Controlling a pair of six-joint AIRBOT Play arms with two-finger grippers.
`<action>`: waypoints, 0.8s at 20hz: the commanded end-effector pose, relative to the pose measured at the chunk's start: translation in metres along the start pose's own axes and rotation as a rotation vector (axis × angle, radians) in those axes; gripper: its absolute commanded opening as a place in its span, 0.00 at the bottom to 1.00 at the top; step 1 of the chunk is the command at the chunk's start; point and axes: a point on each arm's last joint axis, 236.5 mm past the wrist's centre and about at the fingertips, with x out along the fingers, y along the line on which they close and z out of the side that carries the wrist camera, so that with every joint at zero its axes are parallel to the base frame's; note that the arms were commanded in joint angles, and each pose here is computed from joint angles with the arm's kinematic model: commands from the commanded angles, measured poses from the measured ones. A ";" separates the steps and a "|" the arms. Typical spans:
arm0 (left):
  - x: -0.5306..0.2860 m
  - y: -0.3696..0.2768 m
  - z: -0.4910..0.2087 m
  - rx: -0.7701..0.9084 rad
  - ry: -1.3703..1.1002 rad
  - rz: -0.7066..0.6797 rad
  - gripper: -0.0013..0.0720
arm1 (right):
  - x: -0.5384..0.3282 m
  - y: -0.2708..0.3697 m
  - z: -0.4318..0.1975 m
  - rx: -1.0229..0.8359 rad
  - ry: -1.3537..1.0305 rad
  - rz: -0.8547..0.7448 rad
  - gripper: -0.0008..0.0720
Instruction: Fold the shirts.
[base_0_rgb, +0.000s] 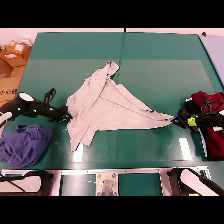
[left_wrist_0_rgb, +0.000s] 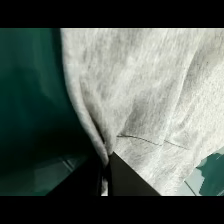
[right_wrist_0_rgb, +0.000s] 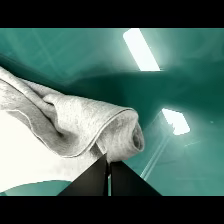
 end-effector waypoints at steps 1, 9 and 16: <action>-0.031 -0.018 0.012 0.081 0.006 -0.018 0.04 | -0.009 0.021 0.003 -0.028 -0.007 0.066 0.03; -0.339 -0.229 0.053 0.594 -0.739 0.077 0.05 | -0.254 0.255 0.024 -0.381 -0.442 0.712 0.03; -0.575 -0.397 -0.135 0.962 -1.545 0.037 0.05 | -0.499 0.342 -0.065 -0.646 -1.078 0.924 0.03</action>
